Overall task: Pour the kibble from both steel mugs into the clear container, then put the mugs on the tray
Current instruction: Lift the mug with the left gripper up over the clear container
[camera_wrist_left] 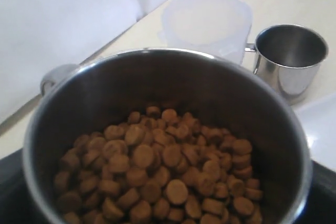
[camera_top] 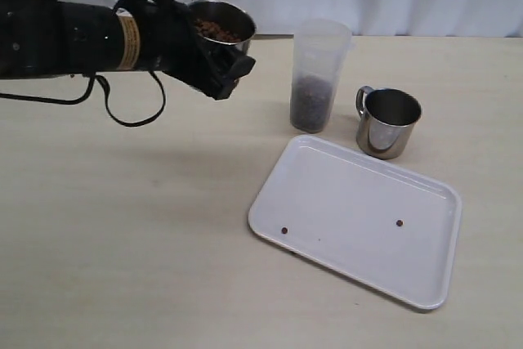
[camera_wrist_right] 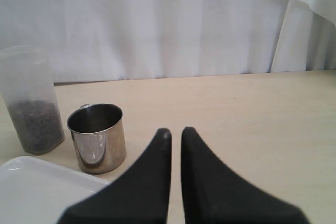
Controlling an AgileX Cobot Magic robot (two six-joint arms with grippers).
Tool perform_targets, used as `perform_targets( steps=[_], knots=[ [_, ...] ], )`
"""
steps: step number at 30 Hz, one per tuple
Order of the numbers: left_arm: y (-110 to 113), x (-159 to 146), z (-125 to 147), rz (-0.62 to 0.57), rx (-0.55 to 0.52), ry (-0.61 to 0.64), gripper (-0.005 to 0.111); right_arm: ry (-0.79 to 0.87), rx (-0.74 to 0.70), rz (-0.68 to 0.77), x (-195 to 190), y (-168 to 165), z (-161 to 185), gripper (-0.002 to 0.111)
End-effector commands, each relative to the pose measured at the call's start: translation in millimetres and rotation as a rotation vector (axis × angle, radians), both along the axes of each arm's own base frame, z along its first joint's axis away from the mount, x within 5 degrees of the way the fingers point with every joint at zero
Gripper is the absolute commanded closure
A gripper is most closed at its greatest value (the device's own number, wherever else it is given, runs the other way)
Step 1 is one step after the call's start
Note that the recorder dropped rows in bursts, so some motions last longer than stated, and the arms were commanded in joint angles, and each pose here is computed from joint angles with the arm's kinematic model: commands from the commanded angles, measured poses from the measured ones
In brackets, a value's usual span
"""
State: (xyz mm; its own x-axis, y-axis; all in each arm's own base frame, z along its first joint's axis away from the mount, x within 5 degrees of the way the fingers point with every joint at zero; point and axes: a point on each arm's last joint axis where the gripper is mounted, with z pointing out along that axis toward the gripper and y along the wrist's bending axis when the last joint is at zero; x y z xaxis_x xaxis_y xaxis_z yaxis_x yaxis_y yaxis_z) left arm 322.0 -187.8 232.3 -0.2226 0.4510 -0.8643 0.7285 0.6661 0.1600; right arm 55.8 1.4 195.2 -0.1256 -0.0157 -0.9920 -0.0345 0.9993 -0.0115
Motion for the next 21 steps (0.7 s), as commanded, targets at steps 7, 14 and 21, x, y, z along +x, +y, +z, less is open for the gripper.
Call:
perform_targets(
  steps=[7,14,21],
  knots=[
    [-40,23,43,0.117,0.087,-0.152,0.107,0.000,-0.013,0.005,0,0,-1,0.103],
    [-72,44,26,0.167,0.289,-0.235,0.107,0.000,-0.013,0.005,0,0,-1,0.103],
    [-96,58,16,0.145,0.310,-0.273,0.107,0.000,-0.013,0.005,0,0,-1,0.103]
  ],
)
